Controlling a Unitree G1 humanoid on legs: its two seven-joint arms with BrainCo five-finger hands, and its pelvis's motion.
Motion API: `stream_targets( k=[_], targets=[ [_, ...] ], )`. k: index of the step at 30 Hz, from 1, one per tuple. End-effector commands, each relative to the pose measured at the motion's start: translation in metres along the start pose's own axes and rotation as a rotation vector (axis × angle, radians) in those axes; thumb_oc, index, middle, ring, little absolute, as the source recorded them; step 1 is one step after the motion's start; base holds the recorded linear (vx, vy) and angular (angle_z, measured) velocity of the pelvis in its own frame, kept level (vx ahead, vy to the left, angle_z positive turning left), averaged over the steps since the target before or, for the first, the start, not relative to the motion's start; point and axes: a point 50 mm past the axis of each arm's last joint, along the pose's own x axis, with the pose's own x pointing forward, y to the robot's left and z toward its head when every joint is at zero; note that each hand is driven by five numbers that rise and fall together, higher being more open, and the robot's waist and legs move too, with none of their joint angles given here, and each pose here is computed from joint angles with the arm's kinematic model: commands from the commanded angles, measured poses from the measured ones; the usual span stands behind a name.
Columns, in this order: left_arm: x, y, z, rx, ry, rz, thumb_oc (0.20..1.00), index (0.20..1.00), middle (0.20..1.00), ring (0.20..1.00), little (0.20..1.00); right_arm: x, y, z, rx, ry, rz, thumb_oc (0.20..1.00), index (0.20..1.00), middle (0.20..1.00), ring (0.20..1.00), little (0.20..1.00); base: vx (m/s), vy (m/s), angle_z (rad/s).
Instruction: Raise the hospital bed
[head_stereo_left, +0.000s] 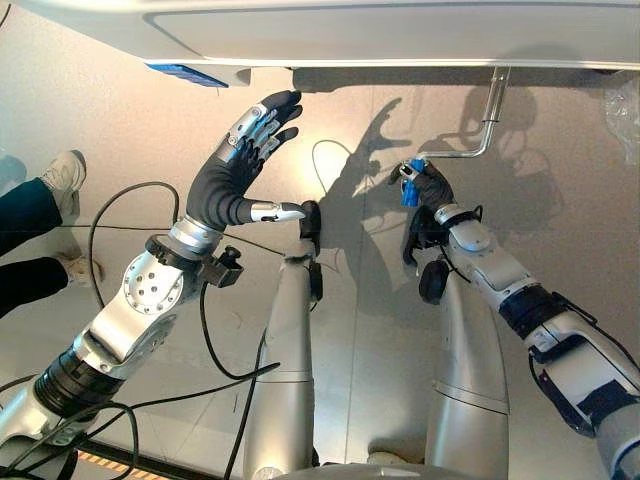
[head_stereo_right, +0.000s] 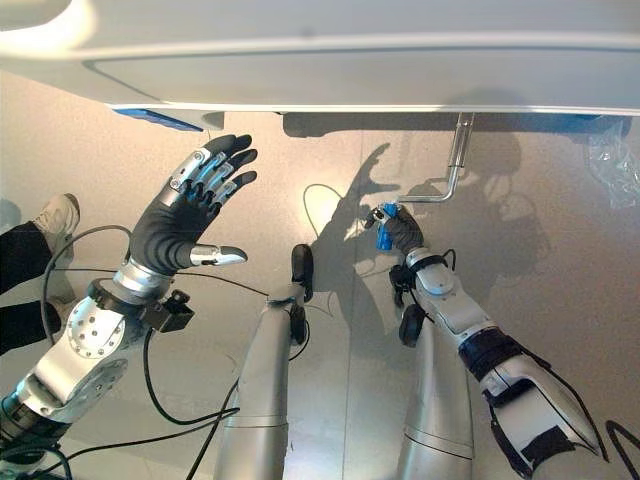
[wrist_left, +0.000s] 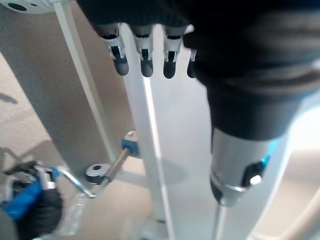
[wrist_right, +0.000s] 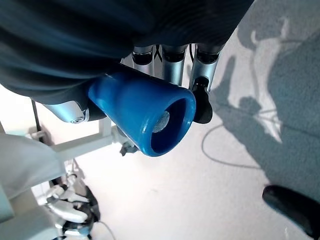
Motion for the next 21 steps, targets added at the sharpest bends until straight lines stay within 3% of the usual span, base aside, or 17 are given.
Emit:
stream_targets(
  k=[1, 10, 21],
  targets=[
    [-0.006, -0.009, 0.021, 0.021, -0.121, -0.046, 1.0, 1.0, 1.0, 1.0, 1.0, -0.007, 0.085, 0.091, 0.096, -0.515, 0.387, 0.2, 0.2, 0.2, 0.2, 0.2, -0.03, 0.022, 0.01],
    [-0.017, -0.011, 0.01, 0.057, -0.056, -0.07, 1.0, 1.0, 1.0, 1.0, 1.0, -0.049, 0.03, 0.096, 0.172, -0.631, 0.199, 0.2, 0.2, 0.2, 0.2, 0.2, -0.05, 0.009, -0.01],
    [-0.025, -0.008, 0.002, 0.139, -0.006, -0.089, 1.0, 1.0, 1.0, 1.0, 1.0, -0.08, -0.005, 0.085, 0.283, -0.655, 0.027, 0.2, 0.2, 0.2, 0.2, 0.2, -0.02, -0.001, -0.06]
  ],
)
